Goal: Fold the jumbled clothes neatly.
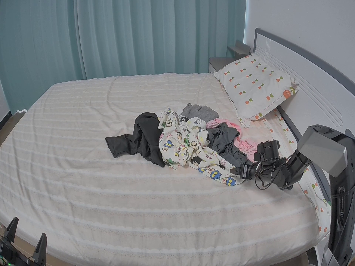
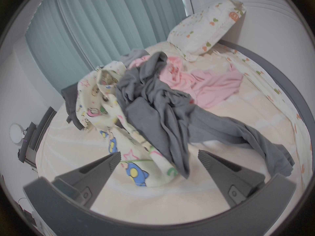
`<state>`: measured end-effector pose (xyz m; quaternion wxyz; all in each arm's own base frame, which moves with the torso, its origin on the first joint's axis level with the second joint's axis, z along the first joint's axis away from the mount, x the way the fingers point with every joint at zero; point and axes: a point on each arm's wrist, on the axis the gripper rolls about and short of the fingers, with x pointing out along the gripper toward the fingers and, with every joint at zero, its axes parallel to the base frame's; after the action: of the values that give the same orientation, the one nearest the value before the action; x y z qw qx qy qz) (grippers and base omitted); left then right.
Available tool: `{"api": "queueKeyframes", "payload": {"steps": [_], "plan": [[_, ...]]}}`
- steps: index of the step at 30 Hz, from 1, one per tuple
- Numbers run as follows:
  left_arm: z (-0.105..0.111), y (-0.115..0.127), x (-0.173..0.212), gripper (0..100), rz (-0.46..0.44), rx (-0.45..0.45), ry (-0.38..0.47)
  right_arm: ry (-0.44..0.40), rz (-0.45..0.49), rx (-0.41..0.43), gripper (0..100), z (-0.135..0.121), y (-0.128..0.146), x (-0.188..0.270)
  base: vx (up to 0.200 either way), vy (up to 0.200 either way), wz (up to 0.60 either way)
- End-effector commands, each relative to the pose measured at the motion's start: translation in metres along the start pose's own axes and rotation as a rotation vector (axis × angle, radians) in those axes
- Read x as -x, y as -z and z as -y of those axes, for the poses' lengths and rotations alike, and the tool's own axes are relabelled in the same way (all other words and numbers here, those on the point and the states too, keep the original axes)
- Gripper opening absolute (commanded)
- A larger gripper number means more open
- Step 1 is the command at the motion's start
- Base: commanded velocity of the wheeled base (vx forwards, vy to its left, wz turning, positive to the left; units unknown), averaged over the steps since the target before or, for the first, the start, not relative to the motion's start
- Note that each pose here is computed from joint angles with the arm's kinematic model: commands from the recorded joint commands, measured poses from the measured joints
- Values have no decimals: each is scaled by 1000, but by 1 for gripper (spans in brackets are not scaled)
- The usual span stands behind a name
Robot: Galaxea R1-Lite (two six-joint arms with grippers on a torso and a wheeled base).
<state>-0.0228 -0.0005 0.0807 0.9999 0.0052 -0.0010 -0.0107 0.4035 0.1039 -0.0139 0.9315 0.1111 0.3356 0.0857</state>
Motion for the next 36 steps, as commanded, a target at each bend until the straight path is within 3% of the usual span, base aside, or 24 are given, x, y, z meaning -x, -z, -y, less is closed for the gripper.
{"api": "queueKeyframes", "payload": {"steps": [1,6,14,36], "plan": [[0,5,0,100,0,0,-2,-60,29,40,100,-26,-5,27,0,0,0],[0,5,0,100,0,0,0,-108,28,117,100,-49,-1,34,0,0,0],[0,5,0,100,0,0,0,-127,33,228,100,-51,3,-6,0,0,0],[0,5,0,100,0,1,0,-103,22,237,100,-38,4,-56,0,0,0]]}}
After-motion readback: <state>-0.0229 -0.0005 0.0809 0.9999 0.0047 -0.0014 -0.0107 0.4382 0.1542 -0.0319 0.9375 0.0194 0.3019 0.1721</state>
